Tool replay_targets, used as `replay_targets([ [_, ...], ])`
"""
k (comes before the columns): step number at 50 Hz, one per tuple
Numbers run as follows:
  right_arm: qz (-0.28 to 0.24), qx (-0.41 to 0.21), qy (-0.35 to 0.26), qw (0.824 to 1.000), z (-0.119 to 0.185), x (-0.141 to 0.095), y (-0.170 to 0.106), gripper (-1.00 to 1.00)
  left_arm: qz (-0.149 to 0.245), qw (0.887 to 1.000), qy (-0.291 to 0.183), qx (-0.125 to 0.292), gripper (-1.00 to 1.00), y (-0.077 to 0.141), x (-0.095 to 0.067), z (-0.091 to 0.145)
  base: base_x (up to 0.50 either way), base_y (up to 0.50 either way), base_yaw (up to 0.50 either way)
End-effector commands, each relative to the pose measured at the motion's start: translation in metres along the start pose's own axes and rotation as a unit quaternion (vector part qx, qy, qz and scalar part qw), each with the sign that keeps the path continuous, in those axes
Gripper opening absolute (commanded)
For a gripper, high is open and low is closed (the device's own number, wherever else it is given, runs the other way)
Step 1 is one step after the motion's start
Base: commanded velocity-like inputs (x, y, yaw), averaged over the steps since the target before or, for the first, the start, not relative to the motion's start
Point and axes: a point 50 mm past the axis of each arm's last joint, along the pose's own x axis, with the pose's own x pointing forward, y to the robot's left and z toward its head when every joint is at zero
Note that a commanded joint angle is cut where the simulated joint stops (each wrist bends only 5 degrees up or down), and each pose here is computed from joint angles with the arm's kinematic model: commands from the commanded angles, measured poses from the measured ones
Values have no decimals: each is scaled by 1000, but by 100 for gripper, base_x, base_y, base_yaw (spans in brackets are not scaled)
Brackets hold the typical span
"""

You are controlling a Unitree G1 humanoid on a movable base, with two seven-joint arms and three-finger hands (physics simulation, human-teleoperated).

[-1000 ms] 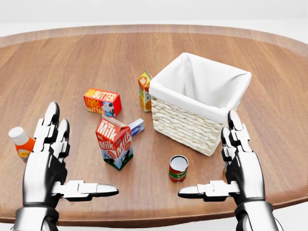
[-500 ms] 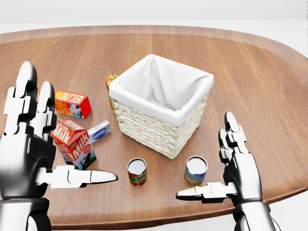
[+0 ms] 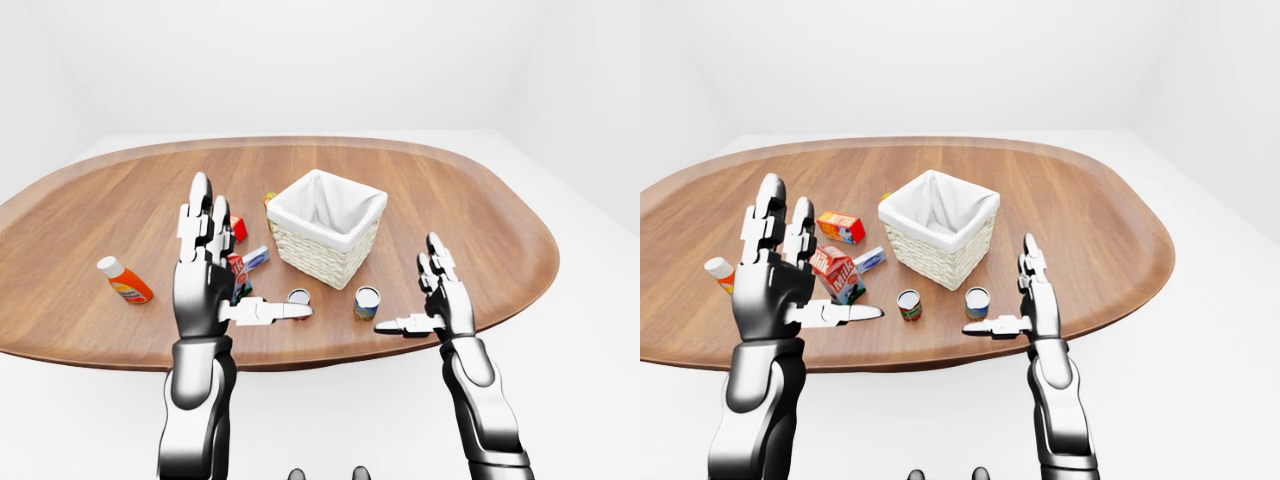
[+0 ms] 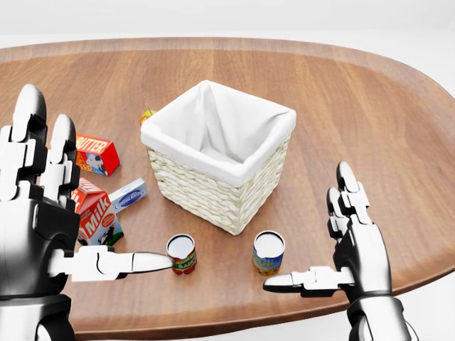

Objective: Pick up the tomato sauce, and put it in the basket.

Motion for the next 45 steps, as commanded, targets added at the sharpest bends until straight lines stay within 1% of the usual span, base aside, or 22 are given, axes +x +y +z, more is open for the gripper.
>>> replay_targets([
  [1,-1,1,-4,1000,2,0,0,100,0,1000,-3,0,100,0,-1,2,0,0,0],
  [4,7,12,-4,1000,2,-1,0,100,0,1000,-2,0,100,0,-1,1,13,0,0],
  [23,3,5,0,1000,0,-1,1,100,0,1000,1,0,100,0,-1,0,49,0,0],
  [35,2,9,-2,1000,1,-1,1,100,0,1000,2,0,100,-1,-2,0,0,0,0],
  [45,1,7,-2,1000,1,-1,1,100,-3,1000,14,4,100,-2,-2,-6,0,0,0],
])
